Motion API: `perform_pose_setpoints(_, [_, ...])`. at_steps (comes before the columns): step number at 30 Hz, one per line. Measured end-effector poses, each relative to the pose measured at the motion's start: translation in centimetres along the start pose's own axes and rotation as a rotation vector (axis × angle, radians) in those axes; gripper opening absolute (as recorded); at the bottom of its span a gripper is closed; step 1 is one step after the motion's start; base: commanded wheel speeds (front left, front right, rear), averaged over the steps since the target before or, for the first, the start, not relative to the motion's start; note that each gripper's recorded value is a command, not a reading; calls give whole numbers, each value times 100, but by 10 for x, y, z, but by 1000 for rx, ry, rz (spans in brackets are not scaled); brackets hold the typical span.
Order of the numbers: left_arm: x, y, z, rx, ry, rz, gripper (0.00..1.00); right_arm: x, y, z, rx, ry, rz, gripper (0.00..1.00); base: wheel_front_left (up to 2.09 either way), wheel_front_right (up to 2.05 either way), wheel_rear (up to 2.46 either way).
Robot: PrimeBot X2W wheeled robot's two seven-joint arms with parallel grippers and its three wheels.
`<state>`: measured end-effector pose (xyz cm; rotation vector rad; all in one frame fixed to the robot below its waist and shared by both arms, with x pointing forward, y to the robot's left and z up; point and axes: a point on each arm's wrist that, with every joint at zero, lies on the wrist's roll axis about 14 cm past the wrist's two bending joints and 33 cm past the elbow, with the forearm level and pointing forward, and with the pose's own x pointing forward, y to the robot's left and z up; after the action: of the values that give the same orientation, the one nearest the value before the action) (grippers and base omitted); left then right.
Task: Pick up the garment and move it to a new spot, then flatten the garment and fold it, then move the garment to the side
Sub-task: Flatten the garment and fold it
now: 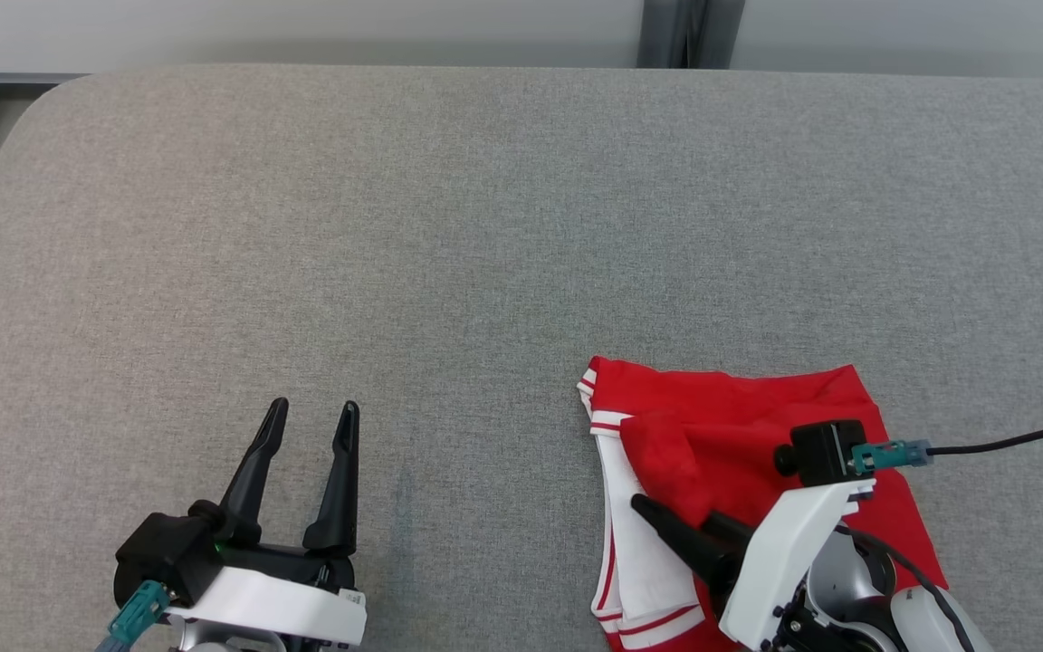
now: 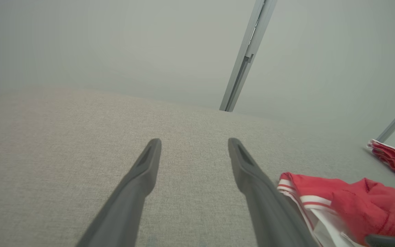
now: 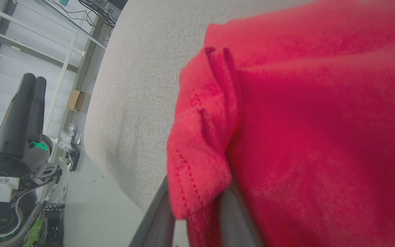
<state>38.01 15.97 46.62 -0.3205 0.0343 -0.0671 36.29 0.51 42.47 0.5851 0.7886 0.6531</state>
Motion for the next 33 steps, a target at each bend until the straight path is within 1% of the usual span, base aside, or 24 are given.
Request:
perform_pose_setpoints(3, [1,0,-1,0,2,0,100,1,0,0,-2,2,1,100,0,0,0])
perform_pose_setpoints(6, [1,0,-1,1,2,0,100,0,4,10,-11,-31,11,100,0,0,0])
perform_pose_setpoints(11, [1,-1,2,3,-6,-4,100,-9,23,26,-35,-83,62,100,0,0,0])
perform_pose_setpoints(16, [2,-6,6,7,-19,-21,100,-22,43,48,-60,-163,112,100,0,0,0])
perform_pose_setpoints(20, [3,-10,9,8,-28,-33,100,-37,48,83,-115,-289,106,100,0,0,0])
perform_pose_setpoints(24, [5,-14,15,12,-46,-48,100,-56,45,127,-263,-452,19,100,0,0,0])
perform_pose_setpoints(27, [8,-17,21,14,-68,-57,100,-76,33,155,-431,-562,-85,100,0,0,0])
perform_pose_setpoints(28, [10,-18,24,12,-77,-61,100,-83,28,164,-468,-604,-115,100,0,0,0])
perform_pose_setpoints(33, [16,-26,44,13,-139,-87,100,-114,3,187,-648,-739,-250,100,0,0,0])
